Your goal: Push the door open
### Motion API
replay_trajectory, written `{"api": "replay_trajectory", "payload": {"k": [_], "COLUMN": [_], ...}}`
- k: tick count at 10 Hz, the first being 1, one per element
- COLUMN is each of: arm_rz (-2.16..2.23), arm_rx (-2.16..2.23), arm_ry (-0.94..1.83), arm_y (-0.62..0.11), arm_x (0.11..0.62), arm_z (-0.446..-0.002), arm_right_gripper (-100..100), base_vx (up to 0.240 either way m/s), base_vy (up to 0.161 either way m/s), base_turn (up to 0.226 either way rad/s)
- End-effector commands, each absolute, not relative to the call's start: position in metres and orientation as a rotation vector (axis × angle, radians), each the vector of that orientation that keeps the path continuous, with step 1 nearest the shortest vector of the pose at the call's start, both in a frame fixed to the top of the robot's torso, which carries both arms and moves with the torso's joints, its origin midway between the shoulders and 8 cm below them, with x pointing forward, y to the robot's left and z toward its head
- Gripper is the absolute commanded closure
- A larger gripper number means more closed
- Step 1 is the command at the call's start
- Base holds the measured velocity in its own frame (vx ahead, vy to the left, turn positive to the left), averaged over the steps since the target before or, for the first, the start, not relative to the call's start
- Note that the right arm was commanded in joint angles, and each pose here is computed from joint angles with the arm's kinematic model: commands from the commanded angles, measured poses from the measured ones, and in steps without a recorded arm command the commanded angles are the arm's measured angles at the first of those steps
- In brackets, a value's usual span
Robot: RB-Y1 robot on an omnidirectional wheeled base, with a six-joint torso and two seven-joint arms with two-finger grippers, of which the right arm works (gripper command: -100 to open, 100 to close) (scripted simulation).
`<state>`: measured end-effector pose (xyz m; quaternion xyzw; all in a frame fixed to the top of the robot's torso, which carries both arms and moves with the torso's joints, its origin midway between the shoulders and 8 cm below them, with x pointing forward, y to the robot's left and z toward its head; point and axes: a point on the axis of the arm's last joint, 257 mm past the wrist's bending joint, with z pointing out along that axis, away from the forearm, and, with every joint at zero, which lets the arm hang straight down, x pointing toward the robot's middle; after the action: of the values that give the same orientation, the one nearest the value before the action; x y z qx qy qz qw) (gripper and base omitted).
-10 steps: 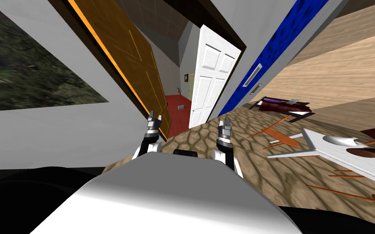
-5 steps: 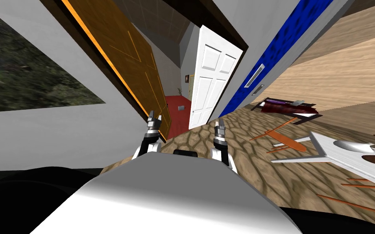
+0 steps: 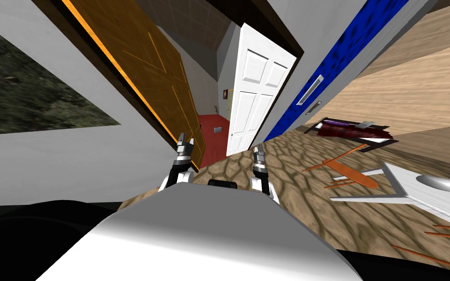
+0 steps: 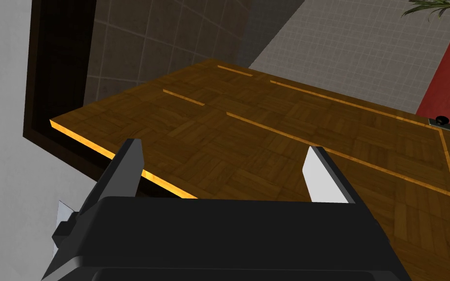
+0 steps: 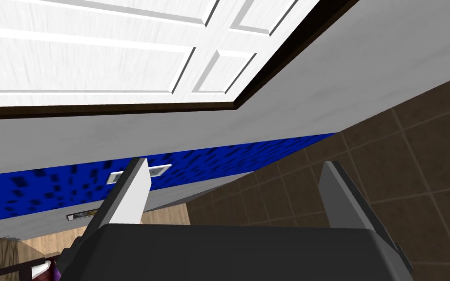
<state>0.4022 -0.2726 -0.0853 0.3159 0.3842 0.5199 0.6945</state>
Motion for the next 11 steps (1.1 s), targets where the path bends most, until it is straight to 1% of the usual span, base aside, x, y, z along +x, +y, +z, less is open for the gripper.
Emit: {"api": "replay_trajectory", "payload": {"k": [1,4,11], "arm_rz": [1.166,1.186,1.239], "arm_rx": [0.715,0.731,0.774], "arm_ry": [0.871,0.902,0.988], "arm_y": [-0.272,-0.265,-0.246], "arm_x": [0.408,0.419,0.445], "arm_z": [-0.094,-0.114,-0.168], "arm_right_gripper": [-100,-100,-100], "base_vx": [0.055,0.068,0.066], "base_vy": [-0.033,-0.027,-0.048], "base_turn": [0.02,0.034,0.04]}}
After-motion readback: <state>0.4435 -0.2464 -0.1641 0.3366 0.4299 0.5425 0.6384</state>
